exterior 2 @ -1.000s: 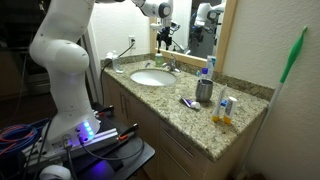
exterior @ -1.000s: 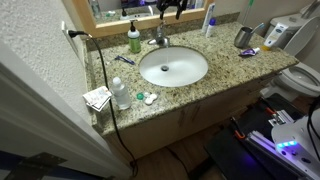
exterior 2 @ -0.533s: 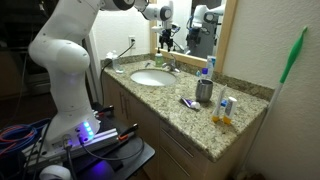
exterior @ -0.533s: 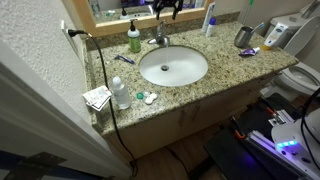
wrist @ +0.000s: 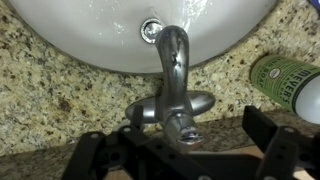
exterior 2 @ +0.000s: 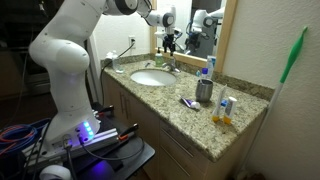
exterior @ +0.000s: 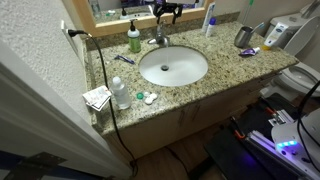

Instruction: Close the tap

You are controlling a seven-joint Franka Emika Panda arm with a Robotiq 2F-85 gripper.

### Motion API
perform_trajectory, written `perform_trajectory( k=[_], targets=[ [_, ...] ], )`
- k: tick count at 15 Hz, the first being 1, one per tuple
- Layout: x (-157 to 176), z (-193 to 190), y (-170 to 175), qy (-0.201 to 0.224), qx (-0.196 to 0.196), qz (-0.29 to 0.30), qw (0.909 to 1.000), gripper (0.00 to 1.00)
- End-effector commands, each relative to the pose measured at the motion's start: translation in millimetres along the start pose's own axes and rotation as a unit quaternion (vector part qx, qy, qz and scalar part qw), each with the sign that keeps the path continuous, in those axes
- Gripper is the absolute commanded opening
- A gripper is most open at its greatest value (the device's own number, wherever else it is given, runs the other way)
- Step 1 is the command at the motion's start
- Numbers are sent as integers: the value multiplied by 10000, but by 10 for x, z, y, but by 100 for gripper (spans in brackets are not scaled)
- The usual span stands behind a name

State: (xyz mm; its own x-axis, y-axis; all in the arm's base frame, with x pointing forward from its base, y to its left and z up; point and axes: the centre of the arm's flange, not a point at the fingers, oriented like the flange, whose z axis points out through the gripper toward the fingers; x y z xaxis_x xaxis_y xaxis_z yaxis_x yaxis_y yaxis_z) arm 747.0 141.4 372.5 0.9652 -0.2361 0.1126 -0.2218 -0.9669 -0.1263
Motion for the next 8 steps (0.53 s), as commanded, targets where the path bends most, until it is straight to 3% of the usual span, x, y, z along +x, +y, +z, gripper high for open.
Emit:
perform_trajectory(
  k=[1, 2, 4, 8],
  targets=[
    [185, 136, 2, 179, 113, 173, 9996, 98],
    [195, 158, -2, 242, 105, 187, 9995, 74],
    [225, 182, -3, 304, 136, 197, 9993, 69],
    [258, 250, 36, 376, 117, 215, 9990, 41]
  ],
)
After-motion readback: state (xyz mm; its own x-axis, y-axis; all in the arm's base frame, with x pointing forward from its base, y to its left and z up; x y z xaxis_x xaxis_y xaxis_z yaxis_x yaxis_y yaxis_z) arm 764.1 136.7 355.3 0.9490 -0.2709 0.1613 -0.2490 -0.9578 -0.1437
